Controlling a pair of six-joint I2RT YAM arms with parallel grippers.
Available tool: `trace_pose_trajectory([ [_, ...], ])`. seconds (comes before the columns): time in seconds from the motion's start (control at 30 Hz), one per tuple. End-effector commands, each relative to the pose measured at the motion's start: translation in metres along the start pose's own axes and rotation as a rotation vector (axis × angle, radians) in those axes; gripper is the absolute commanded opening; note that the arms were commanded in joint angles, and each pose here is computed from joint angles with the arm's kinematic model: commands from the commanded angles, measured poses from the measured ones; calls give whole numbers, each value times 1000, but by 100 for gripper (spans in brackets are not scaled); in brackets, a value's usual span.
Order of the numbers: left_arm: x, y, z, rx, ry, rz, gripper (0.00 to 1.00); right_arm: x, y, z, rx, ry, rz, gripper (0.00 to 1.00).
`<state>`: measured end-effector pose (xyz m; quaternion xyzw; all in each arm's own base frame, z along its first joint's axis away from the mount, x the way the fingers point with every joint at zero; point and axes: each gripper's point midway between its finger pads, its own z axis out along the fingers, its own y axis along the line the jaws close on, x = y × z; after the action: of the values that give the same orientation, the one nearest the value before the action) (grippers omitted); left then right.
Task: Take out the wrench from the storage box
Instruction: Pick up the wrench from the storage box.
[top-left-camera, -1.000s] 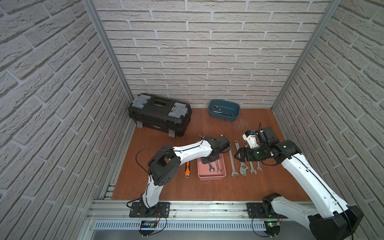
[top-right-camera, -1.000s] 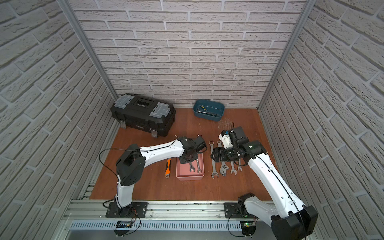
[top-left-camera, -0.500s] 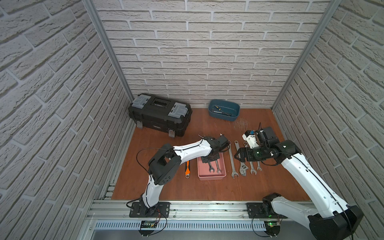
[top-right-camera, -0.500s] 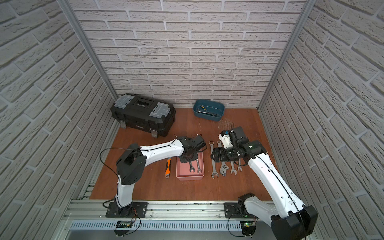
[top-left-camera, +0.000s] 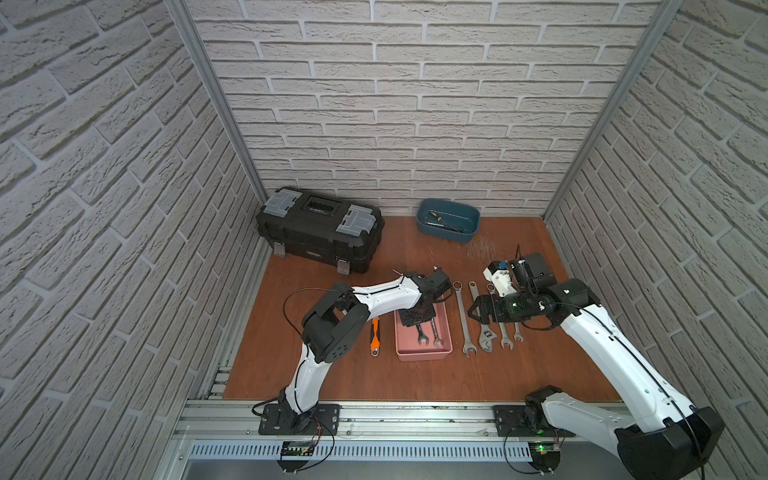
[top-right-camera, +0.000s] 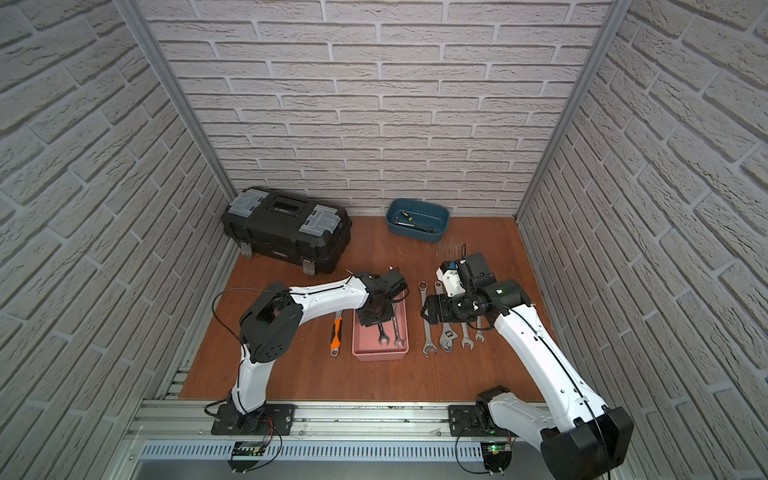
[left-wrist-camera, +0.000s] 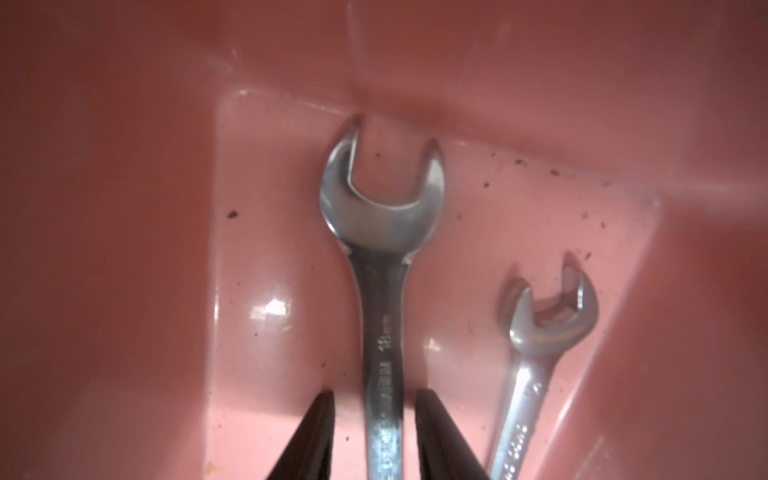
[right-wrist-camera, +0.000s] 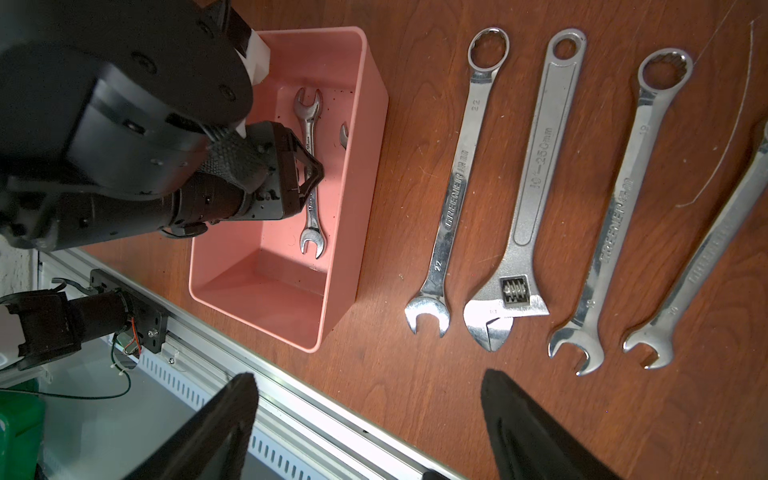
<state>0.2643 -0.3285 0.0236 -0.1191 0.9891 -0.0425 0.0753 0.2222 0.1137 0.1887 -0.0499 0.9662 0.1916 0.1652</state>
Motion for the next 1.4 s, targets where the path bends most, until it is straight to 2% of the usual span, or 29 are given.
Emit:
trace_pose_trajectory([
  [0.0, 32, 17, 49, -67, 152, -1, 37, -11, 5, -4, -23, -37, -7, 89],
  [0.3, 50, 36, 75, -167, 237, 23, 29, -13, 5, -4, -30, -45, 6, 89],
  [0.5, 47, 53, 67, -258, 216, 72, 33, -13, 3, -3, -32, -48, 17, 89],
  [0.63, 51, 51, 77, -244, 231, 68, 34, -14, 4, -2, -40, -47, 24, 89],
  [0.73, 56, 53, 80, -297, 240, 123, 34, -14, 3, -3, -36, -52, 22, 89],
  [1.1, 64, 69, 85, -333, 255, 115, 16, -12, 5, -2, -53, -54, 32, 89],
  [1.17, 64, 67, 86, -322, 258, 115, 14, -12, 5, -2, -54, -53, 31, 89],
  [1.27, 58, 61, 81, -309, 234, 122, 6, -12, 5, -3, -54, -56, 31, 89],
  [1.37, 49, 53, 69, -297, 203, 136, 5, -12, 6, -3, -58, -56, 33, 89],
])
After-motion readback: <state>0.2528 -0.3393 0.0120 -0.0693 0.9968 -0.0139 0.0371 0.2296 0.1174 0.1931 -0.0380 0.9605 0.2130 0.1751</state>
